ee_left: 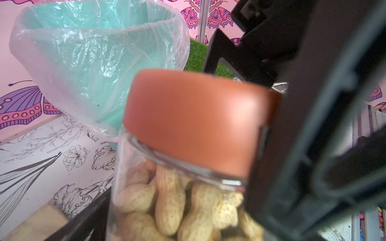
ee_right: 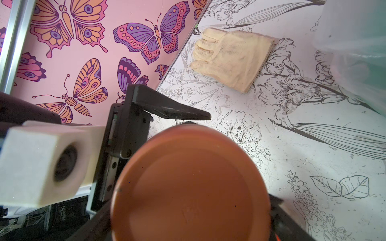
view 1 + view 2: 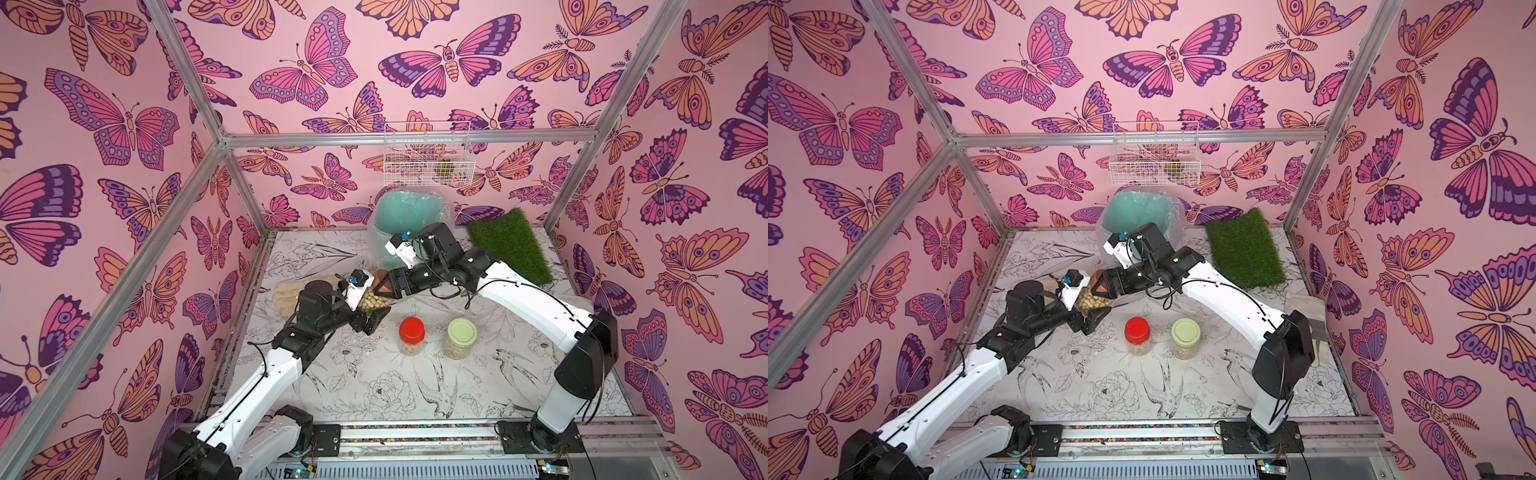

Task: Empty moldy peanuts from jars
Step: Pick up the jar from the center of the board.

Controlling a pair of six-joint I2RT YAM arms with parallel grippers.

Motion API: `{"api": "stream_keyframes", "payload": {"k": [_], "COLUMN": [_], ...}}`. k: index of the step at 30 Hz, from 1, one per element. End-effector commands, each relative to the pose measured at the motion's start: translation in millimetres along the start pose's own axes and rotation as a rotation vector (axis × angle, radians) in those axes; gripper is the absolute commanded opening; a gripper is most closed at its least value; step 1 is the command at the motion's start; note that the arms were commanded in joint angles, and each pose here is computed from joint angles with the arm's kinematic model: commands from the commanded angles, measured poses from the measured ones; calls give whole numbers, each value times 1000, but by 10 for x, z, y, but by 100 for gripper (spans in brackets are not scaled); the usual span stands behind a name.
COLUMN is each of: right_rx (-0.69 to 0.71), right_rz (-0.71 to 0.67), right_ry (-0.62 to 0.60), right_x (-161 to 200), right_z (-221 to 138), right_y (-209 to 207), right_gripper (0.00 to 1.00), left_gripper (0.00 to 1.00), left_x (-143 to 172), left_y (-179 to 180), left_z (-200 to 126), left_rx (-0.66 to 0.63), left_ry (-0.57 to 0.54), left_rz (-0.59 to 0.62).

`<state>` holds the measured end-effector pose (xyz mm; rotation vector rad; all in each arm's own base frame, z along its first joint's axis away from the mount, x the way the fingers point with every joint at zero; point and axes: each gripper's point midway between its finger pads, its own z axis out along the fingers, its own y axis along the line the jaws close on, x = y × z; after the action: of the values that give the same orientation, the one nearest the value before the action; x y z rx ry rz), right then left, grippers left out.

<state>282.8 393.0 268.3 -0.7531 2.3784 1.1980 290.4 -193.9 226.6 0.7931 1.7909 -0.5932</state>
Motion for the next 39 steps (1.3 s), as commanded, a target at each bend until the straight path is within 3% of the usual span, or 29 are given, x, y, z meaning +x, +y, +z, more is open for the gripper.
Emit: {"api": "stream_keyframes", "payload": {"k": [1, 10, 14, 19, 21, 25, 27, 29, 32, 34, 35, 36, 39], "right_rx": [-126, -147, -150, -146, -142, -138, -132, -121, -107, -60, -52, -49, -51], "right_rz": [-21, -21, -20, -19, -19, -23, -25, -25, -28, -21, -23, -25, -26], "right_ry": [18, 27, 34, 48, 50, 43, 45, 46, 48, 31, 28, 27, 33], "right_x": [31, 50, 64, 104, 106, 87, 96, 107, 126, 108, 107, 107, 119], "right_z": [-22, 11, 18, 34, 35, 22, 22, 11, -9, -29, -41, -53, -59], "right_y": [330, 371, 365, 339, 333, 342, 333, 314, 300, 230, 222, 227, 230], "right_gripper": [0, 0, 0, 0, 0, 0, 8, 27, 59, 71, 93, 99, 99], "left_gripper": [100, 100, 93, 72, 53, 24, 11, 0, 0, 0, 0, 0, 0], "left_x": [-10, 57, 73, 61, 62, 45, 31, 26, 22, 25, 24, 27, 27], "left_y": [128, 145, 140, 138, 172, 202, 188, 166, 91, 5, -16, -29, -51], "left_z": [12, 41, 37, 17, 8, -28, -49, -65, -87, -97, -104, -108, -116], "left_rx": [-61, -64, -64, -69, -91, -115, -114, -107, -71, -29, -20, -13, -3], "left_ry": [-19, 2, 3, -4, -3, -11, -19, -25, -38, -55, -62, -63, -67], "left_rz": [2, -7, -9, -10, -16, -14, -11, -6, 11, 35, 38, 33, 31]}}
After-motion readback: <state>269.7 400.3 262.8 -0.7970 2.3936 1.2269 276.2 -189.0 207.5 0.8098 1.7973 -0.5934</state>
